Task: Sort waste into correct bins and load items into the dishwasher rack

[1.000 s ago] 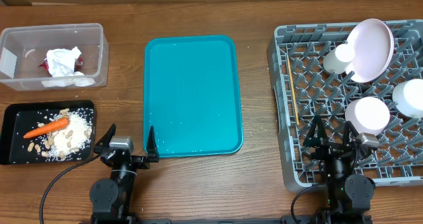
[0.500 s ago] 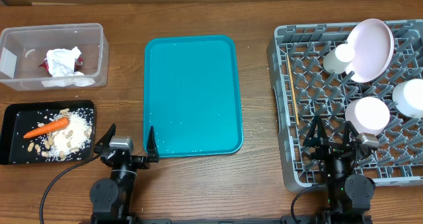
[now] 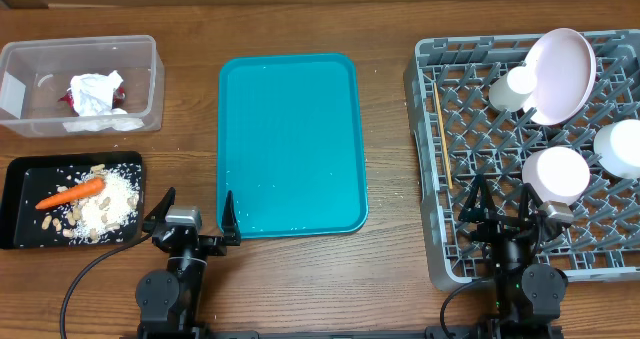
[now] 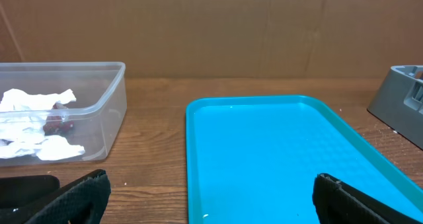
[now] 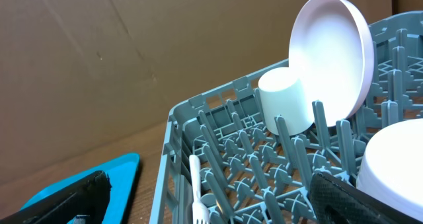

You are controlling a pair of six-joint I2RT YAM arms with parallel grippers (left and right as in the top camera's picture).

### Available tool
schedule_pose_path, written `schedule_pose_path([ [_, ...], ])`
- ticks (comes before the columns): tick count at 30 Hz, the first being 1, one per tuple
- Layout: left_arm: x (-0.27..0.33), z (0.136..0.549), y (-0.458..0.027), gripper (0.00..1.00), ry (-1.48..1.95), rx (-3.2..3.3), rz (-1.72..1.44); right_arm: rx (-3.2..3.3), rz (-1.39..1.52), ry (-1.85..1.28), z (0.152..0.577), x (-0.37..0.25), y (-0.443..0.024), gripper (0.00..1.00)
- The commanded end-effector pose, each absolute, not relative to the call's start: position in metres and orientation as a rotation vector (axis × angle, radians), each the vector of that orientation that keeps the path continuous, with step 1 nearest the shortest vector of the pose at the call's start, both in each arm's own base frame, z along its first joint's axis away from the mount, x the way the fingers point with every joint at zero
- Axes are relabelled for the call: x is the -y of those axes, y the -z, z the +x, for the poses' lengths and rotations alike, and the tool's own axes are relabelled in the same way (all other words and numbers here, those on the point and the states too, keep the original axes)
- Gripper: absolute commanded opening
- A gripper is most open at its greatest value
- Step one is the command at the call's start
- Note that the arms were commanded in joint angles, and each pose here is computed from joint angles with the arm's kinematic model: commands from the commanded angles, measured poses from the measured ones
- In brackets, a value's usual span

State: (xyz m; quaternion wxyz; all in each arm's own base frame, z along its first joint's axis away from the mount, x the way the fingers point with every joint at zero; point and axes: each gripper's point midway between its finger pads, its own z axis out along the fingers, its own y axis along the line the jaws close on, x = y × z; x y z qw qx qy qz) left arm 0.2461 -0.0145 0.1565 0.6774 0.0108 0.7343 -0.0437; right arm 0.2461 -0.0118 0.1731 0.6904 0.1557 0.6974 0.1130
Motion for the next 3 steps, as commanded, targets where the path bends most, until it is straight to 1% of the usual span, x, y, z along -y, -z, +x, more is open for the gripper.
schedule_pose_path([
  [1, 0.01, 0.2459, -0.1566, 1.0, 0.063, -1.645, 0.025, -1.556, 0.344, -0.247, 0.2462, 0.0123, -0.1711, 1.0],
  [3, 0.01, 0.2459, -0.1566, 1.0, 0.063, -1.645, 0.025, -1.556, 0.344, -0.247, 0.2462, 0.0123, -0.1711, 1.0],
])
